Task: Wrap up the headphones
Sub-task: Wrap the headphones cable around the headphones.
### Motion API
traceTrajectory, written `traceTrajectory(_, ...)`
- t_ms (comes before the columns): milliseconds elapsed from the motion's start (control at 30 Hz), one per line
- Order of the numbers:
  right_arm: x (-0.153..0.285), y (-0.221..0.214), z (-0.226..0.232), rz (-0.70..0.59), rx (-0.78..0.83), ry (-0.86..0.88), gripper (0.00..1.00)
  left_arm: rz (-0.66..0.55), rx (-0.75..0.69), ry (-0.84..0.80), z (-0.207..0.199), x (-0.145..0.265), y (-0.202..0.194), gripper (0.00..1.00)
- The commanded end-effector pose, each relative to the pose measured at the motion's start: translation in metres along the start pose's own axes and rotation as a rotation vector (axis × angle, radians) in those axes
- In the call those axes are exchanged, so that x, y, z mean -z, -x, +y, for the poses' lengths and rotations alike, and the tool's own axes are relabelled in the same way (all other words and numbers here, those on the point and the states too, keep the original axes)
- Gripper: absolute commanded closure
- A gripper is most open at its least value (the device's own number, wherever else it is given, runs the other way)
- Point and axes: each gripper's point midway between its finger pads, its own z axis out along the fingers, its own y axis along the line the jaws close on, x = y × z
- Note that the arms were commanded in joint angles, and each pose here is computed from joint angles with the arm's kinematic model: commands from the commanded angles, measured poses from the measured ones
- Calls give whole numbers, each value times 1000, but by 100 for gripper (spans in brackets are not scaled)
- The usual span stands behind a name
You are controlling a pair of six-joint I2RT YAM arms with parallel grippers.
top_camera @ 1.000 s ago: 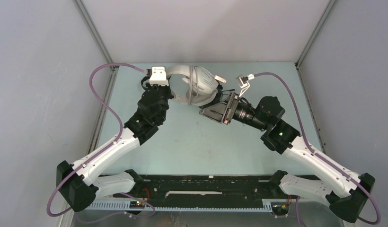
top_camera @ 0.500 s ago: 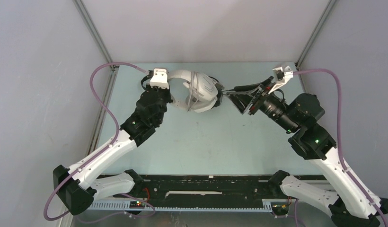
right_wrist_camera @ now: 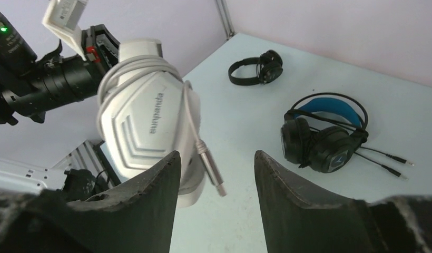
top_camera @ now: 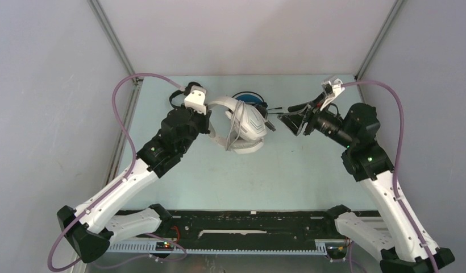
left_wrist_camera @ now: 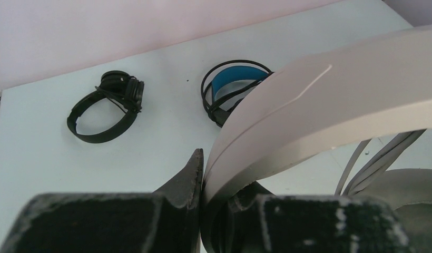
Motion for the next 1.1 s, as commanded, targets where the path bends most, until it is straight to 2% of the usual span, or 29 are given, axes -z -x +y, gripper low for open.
traceTrajectory(0,8,8,18,59,-47,200,43,-183,60,-98,-12,16,60,100)
traceTrajectory(233,8,-7,28,185,-188,409,44,-202,15,-150,-20,18,62,100)
traceTrajectory(400,6,-9,39,203,-188,471,44,-204,8,-157,-22,16,62,100)
traceTrajectory(667,-2,-28,39,248,-170,471,46,-201,5,-166,-23,16,62,100)
traceTrajectory(867,-3,-37,28,251,-105,397,47,-203,2,-172,-24,17,62,100)
traceTrajectory(1067,-3,-56,20,327,-31,347,48,-202,0,-183,-26,17,62,100)
